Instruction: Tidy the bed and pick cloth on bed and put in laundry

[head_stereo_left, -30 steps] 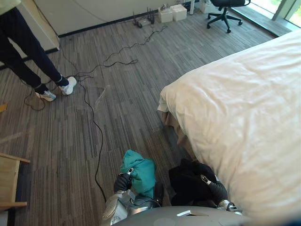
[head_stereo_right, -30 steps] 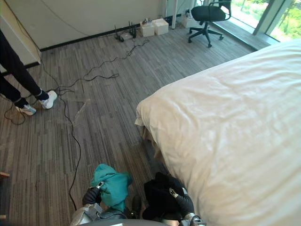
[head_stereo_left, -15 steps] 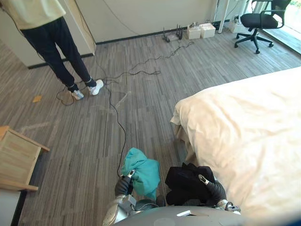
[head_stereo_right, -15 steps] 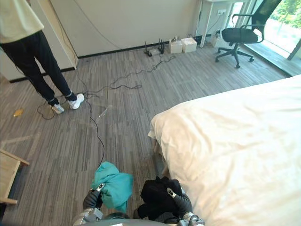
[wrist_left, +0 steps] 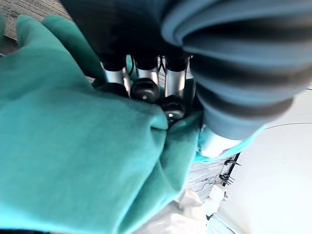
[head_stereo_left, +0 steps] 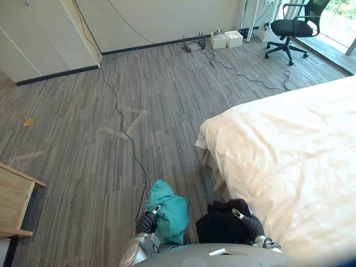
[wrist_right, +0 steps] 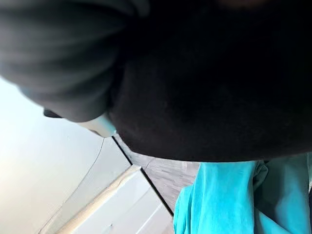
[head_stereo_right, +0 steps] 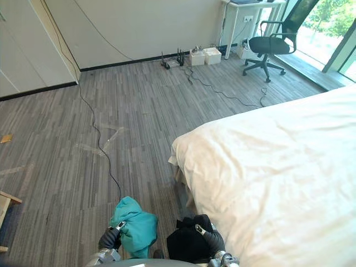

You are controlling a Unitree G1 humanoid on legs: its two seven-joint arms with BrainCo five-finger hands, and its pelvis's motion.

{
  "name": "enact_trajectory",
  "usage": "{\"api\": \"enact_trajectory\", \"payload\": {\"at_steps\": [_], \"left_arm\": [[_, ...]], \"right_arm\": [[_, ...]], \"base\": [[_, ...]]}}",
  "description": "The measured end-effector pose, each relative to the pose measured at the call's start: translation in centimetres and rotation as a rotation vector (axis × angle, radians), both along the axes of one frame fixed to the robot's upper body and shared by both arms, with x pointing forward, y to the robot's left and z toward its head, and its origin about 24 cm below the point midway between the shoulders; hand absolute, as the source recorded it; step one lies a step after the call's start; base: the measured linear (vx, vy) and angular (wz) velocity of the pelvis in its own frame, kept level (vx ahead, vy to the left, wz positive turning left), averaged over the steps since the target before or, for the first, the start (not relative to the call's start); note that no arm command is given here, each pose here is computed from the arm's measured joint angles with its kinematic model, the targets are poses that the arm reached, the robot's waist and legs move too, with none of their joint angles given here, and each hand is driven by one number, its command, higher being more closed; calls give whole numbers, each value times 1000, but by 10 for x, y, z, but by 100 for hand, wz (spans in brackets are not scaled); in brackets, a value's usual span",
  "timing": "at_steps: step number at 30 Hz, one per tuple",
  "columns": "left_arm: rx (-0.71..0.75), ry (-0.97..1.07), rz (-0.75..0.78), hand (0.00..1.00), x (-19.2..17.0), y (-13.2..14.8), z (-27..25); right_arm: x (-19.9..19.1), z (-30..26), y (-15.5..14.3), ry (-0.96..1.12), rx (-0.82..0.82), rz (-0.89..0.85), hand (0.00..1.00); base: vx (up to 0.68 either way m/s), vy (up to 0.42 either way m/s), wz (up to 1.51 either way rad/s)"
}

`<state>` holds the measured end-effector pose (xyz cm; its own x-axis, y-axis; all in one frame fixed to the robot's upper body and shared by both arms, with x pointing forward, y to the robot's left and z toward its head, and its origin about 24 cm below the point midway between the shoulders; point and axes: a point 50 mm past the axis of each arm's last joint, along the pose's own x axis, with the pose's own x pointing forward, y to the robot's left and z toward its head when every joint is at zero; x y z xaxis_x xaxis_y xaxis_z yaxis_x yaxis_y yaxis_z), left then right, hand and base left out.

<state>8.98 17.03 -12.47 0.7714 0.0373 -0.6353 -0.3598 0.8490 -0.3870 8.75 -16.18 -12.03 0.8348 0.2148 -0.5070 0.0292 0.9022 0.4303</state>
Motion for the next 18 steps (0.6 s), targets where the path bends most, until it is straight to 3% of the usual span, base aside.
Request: {"api": "enact_trajectory", "payload": {"at_steps": [4,8,18], "left_arm": [[48,-57,-4,100,0,0,3],[120,-199,98,100,10,18,18],[88,-153,84,100,0,6,8]], "right_arm": [[-7,-5,-8,53,-56,-91,100],[-3,-7,-15,78,-116,-143,100],[11,-6,-23,59,-210,-137,100]], "base": [[74,-16,1],[56,-28,37],[-23,54,58]]}}
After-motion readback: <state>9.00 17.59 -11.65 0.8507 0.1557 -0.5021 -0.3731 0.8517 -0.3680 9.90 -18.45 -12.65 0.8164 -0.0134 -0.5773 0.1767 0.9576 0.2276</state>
